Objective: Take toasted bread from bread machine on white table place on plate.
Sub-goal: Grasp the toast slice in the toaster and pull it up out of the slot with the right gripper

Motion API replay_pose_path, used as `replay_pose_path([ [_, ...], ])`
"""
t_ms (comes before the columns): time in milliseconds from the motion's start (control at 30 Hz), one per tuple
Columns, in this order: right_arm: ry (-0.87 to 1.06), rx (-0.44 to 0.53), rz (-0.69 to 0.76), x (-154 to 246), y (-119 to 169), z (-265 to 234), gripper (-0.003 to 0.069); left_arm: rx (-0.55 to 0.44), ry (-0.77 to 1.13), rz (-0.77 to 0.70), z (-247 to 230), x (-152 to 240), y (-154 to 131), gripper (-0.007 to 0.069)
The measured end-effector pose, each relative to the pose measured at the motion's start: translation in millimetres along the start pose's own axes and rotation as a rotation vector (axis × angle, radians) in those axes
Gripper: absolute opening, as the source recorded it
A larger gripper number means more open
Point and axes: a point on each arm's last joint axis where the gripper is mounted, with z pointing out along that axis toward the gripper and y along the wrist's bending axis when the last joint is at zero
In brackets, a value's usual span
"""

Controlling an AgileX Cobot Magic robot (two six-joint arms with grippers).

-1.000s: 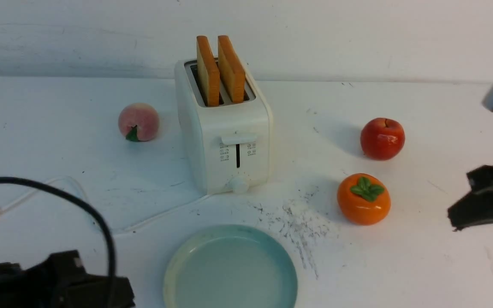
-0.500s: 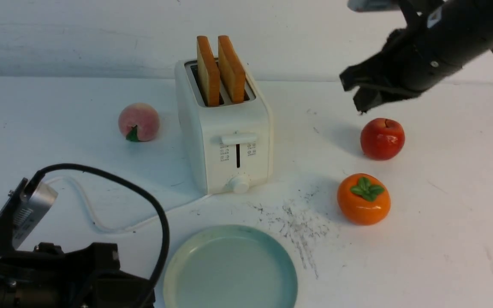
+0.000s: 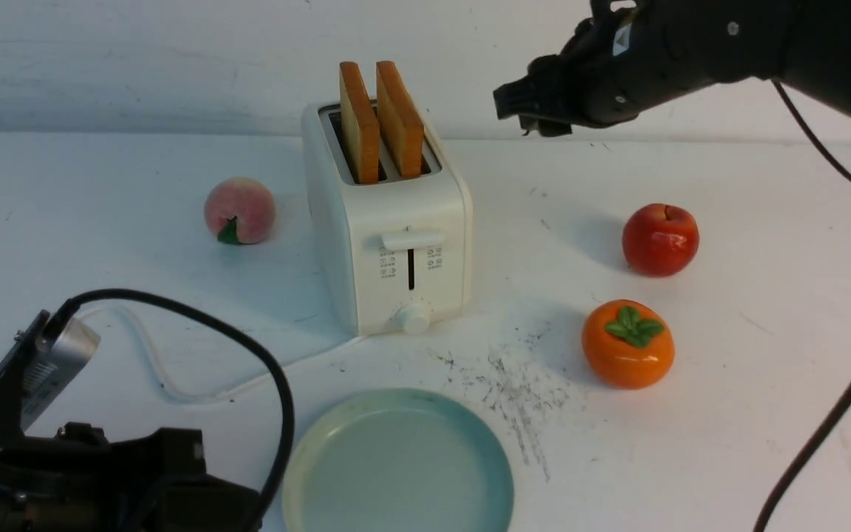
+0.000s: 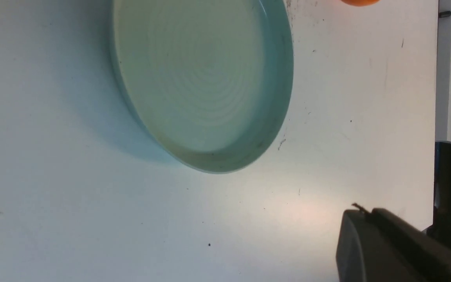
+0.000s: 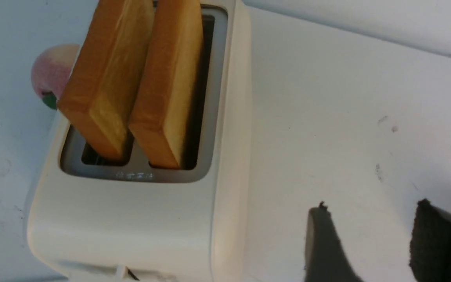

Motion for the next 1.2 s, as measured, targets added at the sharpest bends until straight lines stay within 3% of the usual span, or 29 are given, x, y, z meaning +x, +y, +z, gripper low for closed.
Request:
replay_pose_path([
  [133,-0.031,-0.006,0.051,4,0,20,0.0486,-0.006,0.001,0.006,0,0,1,-0.0013],
  [267,-0.066,-0.03,0.133,6,2,33,0.0518,-0.006,0.001,0.006,0,0,1,-0.0011],
  [500,-0.123,-0.108,0.274,4,11,41,0.0524,-0.008,0.001,0.008,0,0,1,-0.0001],
  [800,-0.164,-0.186,0.209,-3,49,35,0.0526,-0.012,0.002,0.013,0,0,1,0.0008],
  [1200,-0.143,-0.152,0.137,24,50,85,0.0526,-0.018,0.003,0.018,0,0,2,0.0019],
])
